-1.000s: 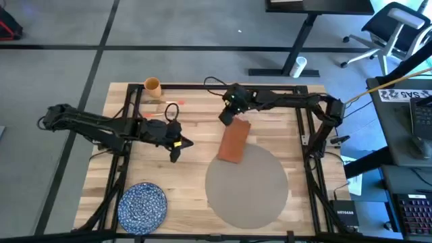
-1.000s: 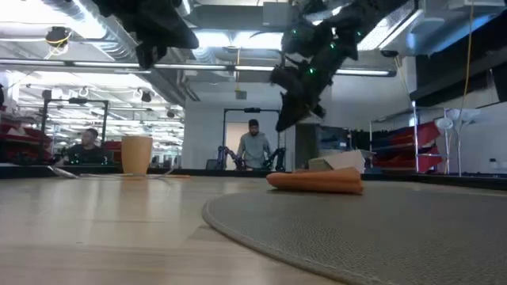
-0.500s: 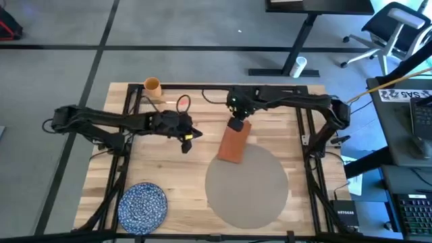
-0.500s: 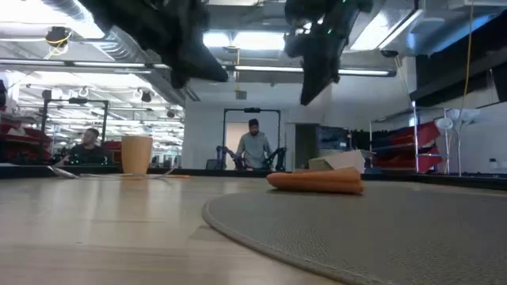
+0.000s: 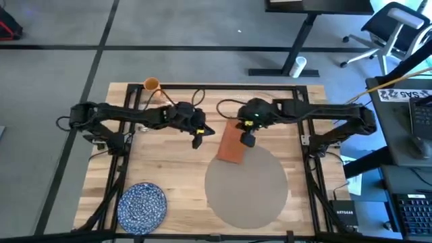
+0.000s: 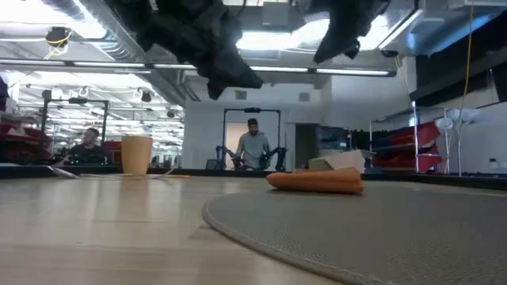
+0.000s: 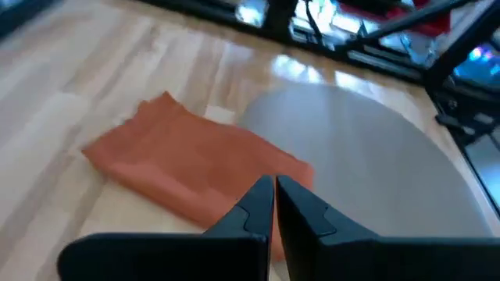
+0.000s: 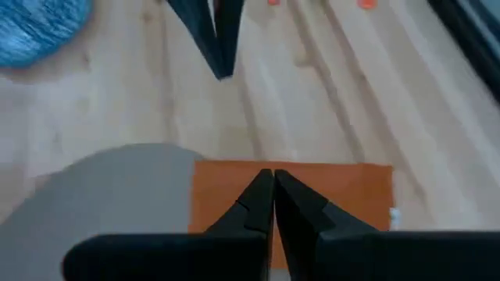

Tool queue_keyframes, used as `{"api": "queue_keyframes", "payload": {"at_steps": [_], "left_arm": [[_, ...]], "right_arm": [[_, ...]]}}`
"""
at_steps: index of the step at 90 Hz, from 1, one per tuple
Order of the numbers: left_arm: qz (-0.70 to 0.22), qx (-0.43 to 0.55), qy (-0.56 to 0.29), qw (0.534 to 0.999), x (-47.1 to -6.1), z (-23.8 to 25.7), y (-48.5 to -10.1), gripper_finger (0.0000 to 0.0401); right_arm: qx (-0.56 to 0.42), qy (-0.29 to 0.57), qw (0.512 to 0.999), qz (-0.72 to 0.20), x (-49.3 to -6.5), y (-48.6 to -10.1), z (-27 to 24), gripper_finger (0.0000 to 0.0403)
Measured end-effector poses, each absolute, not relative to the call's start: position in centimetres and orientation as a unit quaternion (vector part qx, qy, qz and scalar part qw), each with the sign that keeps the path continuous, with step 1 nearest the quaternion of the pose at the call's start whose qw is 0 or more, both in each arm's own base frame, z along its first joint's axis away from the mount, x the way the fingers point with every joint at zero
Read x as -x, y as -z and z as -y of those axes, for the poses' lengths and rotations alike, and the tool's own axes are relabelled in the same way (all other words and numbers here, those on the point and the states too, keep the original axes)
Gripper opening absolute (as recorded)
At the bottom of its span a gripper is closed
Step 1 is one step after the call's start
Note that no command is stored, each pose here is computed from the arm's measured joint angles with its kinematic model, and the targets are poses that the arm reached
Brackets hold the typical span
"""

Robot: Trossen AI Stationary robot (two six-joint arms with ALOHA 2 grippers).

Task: Set table place
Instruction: Move the orange napkin to the middle left of the table

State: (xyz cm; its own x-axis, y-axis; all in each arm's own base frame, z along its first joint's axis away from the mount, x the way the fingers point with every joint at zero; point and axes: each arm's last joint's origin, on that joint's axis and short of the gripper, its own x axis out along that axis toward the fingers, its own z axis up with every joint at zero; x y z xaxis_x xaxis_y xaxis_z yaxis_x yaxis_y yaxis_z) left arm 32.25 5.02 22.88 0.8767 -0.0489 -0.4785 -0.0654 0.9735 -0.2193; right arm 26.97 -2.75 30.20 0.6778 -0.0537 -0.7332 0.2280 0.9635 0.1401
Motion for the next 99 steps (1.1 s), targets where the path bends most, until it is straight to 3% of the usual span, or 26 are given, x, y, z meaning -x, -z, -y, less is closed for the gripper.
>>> {"api": "queue_keyframes", "payload": {"at_steps": [27,49,99], "left_arm": [[-0.281,0.110,-0.025,0.953,-35.7,-5.7,-20.6,0.0000],[-0.324,0.125,-0.043,0.937,-37.9,-6.9,-17.1,0.0000],[-0.320,0.140,-0.060,0.935,-39.5,-8.0,-14.3,0.0000]], "right_arm": [[-0.169,0.102,0.899,-0.391,-23.9,-27.3,2.4,0.0000],[-0.151,0.099,0.905,-0.386,-23.7,-27.5,2.4,0.0000],[-0.148,0.097,0.906,-0.385,-23.4,-27.7,2.4,0.0000]]}}
